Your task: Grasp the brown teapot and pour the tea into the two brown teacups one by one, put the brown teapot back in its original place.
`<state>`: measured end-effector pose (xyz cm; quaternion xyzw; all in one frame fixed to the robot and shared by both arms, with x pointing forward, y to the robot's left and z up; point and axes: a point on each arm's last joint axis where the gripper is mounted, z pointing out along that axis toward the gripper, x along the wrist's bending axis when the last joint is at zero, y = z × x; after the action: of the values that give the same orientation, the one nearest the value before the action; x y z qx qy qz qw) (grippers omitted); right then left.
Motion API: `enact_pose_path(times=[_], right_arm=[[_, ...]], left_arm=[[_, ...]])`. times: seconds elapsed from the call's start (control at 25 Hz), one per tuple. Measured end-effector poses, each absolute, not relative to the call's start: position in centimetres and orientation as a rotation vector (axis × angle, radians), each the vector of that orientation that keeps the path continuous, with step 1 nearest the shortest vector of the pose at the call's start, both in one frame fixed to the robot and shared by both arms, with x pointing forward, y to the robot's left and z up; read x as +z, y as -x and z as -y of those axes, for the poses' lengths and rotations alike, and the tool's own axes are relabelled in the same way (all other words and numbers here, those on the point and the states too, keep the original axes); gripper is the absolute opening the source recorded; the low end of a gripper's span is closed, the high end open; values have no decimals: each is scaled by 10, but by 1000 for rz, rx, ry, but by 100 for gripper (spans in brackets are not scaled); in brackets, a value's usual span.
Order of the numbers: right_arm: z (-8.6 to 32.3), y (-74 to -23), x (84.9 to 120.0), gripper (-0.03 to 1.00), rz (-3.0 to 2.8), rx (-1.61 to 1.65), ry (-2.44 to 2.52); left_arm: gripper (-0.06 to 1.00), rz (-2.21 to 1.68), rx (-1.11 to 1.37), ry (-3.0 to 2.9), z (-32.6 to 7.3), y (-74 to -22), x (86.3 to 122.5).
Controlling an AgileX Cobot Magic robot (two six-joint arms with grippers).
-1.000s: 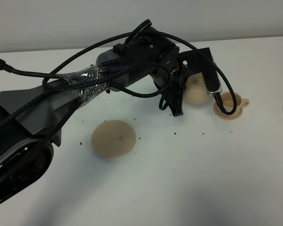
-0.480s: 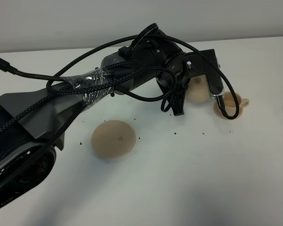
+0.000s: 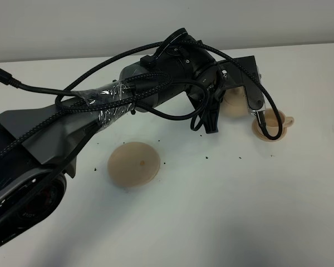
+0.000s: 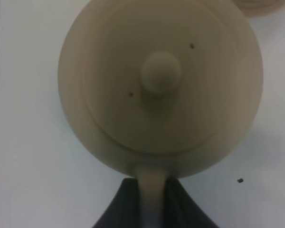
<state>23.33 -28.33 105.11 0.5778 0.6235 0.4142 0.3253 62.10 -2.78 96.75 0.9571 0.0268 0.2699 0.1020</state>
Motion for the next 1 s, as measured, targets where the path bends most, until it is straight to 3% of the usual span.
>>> enact_pose_path(times=[1.0], right_arm=[[283, -233, 1051, 39, -1634, 1086, -1515]], left_arm=[[16, -167, 832, -2821, 26, -623, 969]])
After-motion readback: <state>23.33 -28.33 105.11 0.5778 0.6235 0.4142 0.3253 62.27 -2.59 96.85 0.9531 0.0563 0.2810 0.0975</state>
